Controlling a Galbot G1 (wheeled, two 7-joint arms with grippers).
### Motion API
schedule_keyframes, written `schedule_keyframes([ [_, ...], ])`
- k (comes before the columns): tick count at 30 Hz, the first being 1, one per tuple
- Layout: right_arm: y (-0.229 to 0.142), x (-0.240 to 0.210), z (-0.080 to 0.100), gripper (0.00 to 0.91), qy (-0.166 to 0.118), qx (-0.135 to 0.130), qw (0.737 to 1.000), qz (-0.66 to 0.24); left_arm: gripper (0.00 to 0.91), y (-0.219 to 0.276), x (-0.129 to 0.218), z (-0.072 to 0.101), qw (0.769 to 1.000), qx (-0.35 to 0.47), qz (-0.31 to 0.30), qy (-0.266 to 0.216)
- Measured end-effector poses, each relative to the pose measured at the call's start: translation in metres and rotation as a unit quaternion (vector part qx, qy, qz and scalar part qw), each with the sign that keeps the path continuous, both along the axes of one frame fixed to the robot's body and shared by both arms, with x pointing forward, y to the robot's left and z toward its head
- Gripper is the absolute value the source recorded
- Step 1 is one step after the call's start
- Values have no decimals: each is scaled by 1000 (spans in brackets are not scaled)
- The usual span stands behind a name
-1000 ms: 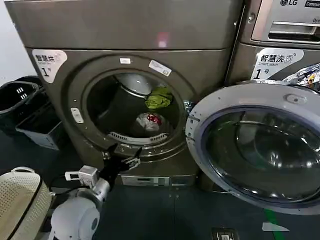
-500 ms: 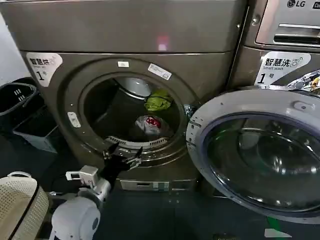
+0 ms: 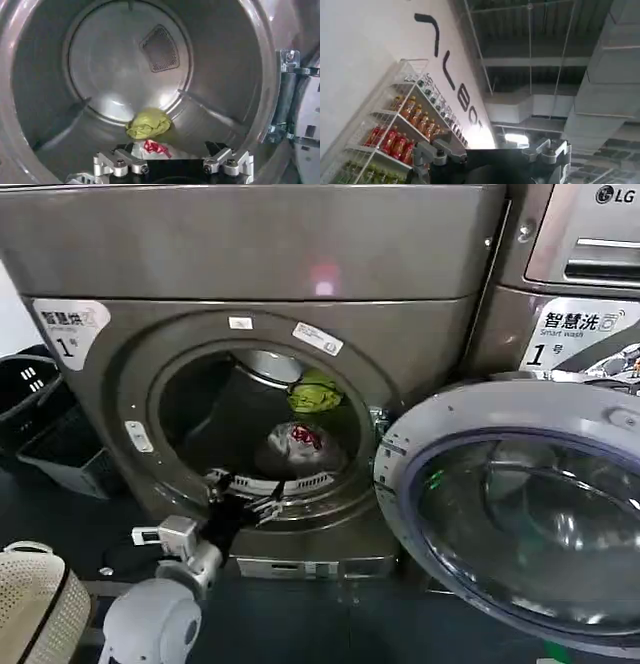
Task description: Grasp the clothes from the dryer.
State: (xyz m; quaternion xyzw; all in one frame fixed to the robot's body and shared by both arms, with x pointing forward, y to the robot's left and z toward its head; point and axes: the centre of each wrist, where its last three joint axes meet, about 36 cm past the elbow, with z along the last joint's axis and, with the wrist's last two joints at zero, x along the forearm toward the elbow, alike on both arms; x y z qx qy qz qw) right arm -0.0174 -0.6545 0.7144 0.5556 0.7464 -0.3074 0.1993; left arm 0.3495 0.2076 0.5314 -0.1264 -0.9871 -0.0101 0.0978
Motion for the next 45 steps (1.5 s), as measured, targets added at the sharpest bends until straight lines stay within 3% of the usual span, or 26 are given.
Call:
schedule_keyframes([
  [33, 3, -7, 3, 907, -4, -1, 1000, -14, 907, -7, -1, -1, 1000, 4, -10, -5],
  [45, 15, -18, 16, 907, 6, -11, 999, -43, 907, -11, 11, -4, 993, 102, -21, -53],
])
